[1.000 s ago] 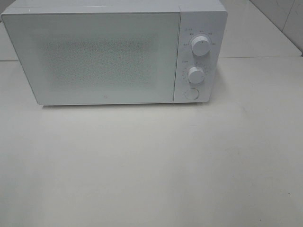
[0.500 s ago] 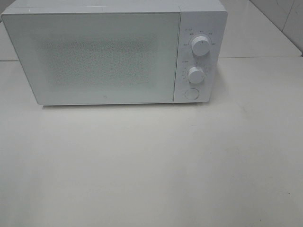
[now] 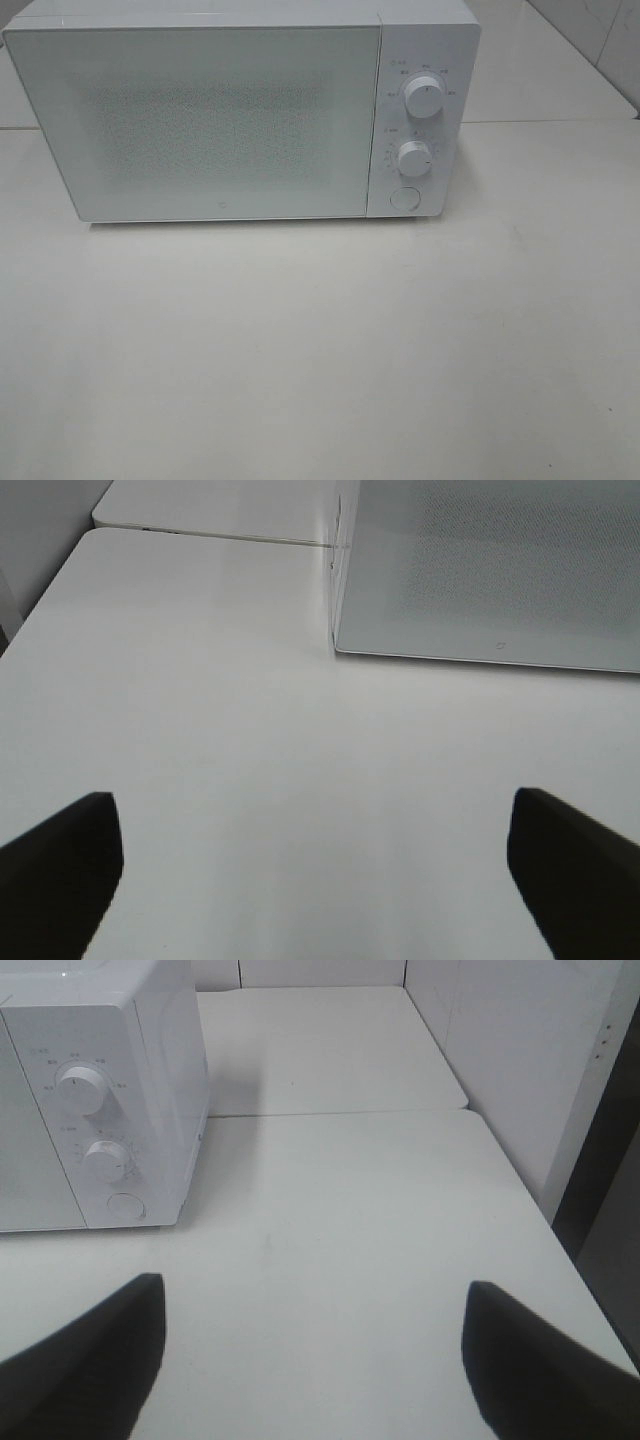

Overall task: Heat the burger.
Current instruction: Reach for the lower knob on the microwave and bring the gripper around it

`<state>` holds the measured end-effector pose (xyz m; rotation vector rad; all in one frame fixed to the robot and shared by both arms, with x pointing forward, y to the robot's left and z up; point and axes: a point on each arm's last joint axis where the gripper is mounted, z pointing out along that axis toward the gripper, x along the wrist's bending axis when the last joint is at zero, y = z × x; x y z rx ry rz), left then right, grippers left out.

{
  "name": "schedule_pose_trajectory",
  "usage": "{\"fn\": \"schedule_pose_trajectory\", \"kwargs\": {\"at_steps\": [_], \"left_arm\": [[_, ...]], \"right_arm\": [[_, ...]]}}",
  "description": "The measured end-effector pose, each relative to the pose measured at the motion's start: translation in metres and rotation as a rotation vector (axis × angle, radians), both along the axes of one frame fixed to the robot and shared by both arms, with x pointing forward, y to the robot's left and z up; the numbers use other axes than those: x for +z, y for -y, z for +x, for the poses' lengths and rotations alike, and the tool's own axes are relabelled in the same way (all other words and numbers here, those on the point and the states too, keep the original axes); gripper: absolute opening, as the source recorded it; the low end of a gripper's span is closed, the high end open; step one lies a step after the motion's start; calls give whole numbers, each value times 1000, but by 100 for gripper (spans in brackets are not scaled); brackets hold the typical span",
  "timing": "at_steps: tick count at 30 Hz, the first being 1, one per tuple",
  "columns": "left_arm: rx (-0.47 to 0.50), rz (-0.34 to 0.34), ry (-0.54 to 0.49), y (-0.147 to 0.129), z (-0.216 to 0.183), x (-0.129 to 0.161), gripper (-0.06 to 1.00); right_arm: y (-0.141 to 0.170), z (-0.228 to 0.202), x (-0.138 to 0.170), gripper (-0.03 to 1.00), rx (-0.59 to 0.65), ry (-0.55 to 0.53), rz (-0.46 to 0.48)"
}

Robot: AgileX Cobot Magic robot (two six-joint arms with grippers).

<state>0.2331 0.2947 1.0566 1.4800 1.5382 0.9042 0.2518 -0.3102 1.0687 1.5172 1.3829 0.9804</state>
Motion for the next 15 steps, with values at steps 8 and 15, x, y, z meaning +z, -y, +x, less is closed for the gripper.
{"fn": "schedule_pose_trajectory", "kwargs": {"at_steps": [8, 15], "left_arm": [[0, 0, 0, 0, 0, 0, 99], [0, 0, 0, 0, 0, 0, 99]], "right_arm": [[-5, 37, -17, 76, 32, -14, -7], [-9, 61, -26, 76, 64, 7, -13]]}}
